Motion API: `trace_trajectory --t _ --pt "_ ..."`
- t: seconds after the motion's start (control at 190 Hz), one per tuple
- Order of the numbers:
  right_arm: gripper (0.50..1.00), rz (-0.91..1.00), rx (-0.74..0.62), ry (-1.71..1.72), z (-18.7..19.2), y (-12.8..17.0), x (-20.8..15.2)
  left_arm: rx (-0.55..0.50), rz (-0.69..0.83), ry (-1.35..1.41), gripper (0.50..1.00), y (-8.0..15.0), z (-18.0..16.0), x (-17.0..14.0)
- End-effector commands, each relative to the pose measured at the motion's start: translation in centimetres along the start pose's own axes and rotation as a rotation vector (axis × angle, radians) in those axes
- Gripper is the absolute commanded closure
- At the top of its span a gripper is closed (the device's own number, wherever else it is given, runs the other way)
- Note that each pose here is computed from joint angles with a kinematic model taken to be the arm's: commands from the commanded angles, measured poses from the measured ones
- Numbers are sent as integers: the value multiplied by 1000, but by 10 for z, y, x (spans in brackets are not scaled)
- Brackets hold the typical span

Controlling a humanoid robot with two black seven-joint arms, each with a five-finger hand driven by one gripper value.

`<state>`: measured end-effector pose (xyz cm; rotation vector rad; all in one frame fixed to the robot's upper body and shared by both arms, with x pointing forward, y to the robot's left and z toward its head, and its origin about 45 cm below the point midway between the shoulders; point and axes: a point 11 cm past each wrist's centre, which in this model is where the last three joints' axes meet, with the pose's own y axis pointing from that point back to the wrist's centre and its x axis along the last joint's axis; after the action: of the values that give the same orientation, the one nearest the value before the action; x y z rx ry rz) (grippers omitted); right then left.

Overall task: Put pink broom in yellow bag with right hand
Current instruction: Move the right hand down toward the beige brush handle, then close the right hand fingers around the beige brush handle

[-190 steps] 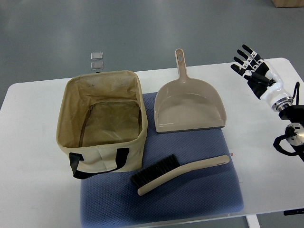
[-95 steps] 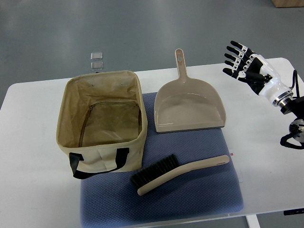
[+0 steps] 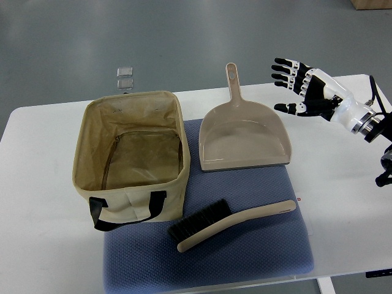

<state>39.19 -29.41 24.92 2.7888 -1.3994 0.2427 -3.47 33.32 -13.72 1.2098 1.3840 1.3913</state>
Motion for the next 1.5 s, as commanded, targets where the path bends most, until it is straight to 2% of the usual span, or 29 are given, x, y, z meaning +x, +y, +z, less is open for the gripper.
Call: trace_trajectory --t 0.0,0.2,0.51,0.646,0.988,1.156,1.497 --pt "574 -101 -1 104 -10 -1 -15 0 0 0 500 0 0 0" --pt "576 -308 -18 325 -21 -1 -55 -1 0 0 500 0 1 0" --pt "576 -586 -39 714 -5 22 -116 0 0 0 500 0 0 0" --pt "576 -647 -29 805 -6 25 -125 0 0 0 500 0 0 0" --pt "587 -717 -87 984 22 37 -138 -1 1 0 500 0 1 0" --pt "611 -749 -131 1025 36 44 -142 0 0 0 500 0 0 0" --pt "666 -736 -184 1106 45 39 -140 -1 0 0 500 0 1 0"
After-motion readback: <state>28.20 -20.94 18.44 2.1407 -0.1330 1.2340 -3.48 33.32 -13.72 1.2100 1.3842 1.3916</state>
